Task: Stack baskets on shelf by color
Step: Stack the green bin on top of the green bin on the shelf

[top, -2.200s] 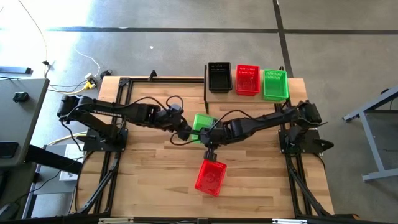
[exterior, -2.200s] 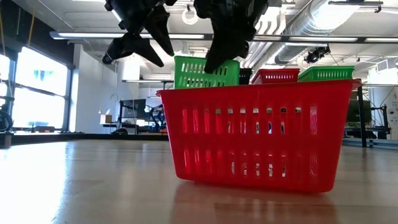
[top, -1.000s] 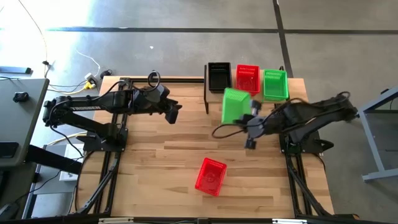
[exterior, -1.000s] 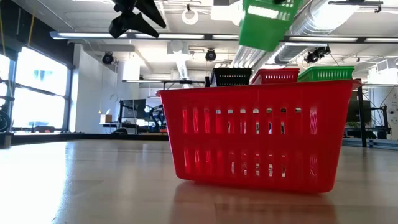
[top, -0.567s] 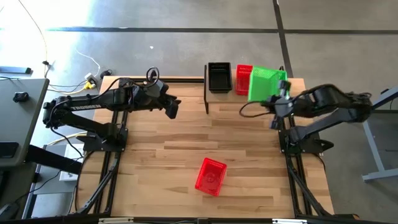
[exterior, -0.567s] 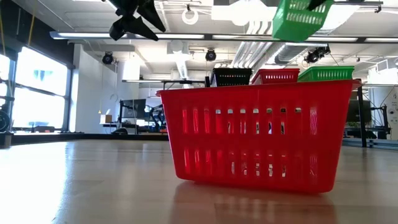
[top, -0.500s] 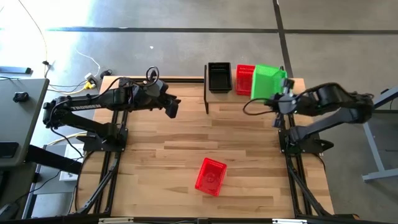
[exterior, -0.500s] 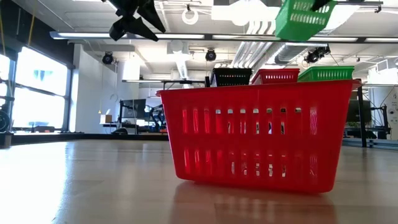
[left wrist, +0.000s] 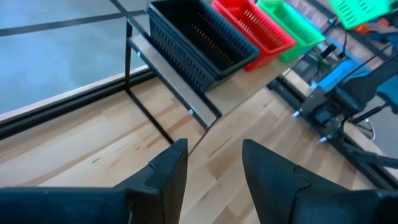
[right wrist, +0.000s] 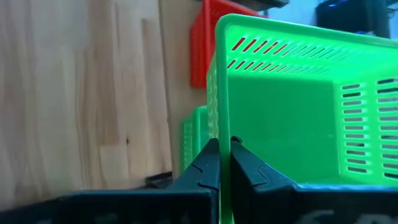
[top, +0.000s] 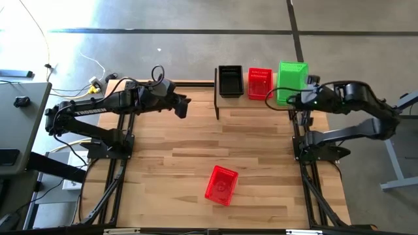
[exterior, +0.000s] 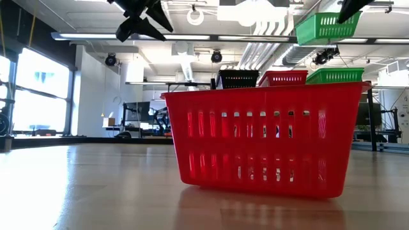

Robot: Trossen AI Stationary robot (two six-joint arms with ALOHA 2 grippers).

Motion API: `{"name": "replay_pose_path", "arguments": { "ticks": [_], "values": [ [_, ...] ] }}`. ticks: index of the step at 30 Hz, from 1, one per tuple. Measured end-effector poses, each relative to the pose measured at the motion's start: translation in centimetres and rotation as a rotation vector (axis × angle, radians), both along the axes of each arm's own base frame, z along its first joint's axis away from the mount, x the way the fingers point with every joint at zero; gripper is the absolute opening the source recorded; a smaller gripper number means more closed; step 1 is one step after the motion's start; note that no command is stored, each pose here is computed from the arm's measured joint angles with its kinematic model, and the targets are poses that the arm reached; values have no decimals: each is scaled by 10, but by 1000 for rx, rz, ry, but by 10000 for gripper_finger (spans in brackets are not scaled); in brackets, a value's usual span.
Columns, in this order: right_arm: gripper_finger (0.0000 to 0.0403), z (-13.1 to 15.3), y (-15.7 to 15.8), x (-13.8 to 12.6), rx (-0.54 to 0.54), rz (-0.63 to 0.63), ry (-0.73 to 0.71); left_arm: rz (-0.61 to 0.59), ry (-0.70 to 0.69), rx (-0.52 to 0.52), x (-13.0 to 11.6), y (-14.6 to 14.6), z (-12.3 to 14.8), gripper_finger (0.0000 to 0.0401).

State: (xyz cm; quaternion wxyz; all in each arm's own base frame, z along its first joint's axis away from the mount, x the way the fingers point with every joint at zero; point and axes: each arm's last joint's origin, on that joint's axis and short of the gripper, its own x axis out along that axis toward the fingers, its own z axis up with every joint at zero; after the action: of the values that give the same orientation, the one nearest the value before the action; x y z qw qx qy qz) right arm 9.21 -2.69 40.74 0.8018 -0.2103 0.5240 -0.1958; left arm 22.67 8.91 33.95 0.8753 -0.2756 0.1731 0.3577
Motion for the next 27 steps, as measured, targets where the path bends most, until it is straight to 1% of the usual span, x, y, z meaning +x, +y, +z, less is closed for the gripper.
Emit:
{"name": "replay_pose_path", "arguments": {
  "ticks": [7,13,16,20,23,27],
  "values": [
    [0,-11,-10,-1,33,-21,77,2,-50,20,2,1,4,142],
    [0,-29,-17,2,54,-30,153,24,-62,38,3,2,6,142],
    [0,-36,-22,5,45,-37,164,27,-60,42,3,2,6,142],
    [0,-40,-29,7,35,-66,153,2,-30,86,3,2,6,142],
    [0,-43,-34,7,46,-92,149,-13,-25,116,3,2,8,142],
    [0,-47,-41,8,58,-95,140,0,-24,121,2,6,8,142]
  ]
}}
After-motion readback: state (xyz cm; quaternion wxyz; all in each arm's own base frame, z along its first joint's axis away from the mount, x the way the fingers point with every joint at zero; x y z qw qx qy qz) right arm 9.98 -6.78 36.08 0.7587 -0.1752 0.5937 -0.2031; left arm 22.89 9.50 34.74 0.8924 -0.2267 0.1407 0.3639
